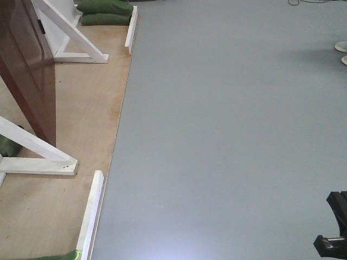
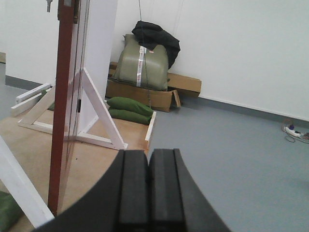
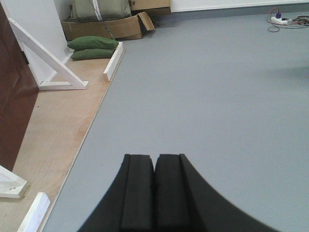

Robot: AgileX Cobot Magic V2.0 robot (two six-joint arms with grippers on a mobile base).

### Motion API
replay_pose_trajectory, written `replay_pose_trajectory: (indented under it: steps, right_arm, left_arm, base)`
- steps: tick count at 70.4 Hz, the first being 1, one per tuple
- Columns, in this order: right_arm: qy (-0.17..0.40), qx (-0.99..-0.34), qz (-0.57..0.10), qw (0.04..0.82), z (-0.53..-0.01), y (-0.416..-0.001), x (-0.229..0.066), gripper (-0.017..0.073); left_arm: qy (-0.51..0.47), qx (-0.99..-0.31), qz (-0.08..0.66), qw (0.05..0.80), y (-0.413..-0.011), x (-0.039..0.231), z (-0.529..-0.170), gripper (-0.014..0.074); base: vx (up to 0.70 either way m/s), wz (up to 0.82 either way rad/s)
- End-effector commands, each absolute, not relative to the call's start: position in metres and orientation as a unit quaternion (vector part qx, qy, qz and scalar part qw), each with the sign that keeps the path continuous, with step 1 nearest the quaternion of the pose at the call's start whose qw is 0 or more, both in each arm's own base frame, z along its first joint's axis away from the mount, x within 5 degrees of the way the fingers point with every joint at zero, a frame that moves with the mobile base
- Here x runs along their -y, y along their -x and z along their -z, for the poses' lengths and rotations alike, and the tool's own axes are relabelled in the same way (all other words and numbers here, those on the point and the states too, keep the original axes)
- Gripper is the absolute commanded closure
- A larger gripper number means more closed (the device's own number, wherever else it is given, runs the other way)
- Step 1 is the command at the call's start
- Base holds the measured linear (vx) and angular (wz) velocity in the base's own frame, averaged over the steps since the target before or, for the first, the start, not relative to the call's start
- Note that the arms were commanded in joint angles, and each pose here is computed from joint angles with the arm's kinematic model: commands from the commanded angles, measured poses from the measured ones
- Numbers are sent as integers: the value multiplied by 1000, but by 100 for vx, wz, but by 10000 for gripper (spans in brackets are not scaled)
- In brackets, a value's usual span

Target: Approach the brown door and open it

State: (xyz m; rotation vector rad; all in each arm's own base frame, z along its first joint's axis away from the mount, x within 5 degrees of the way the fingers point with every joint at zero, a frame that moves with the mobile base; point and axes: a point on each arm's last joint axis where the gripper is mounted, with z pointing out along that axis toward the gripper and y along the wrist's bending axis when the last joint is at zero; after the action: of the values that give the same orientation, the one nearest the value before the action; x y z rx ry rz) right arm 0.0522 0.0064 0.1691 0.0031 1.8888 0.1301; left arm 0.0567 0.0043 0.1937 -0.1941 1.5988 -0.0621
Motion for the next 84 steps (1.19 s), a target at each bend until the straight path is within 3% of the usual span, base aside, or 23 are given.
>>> replay_pose_trajectory:
  steps: [1,84]
  right_arm:
    - [2,-781,-50,622,-176,-53,-5,559]
    - [2,-781,-50,622,-176,-53,-5,559]
  left_arm:
    - [84,-685,28,723,-56,-5,-196,577]
    - [84,-685,28,723,-56,-5,-196,577]
  base:
    - [3,-4]
    - [1,-4]
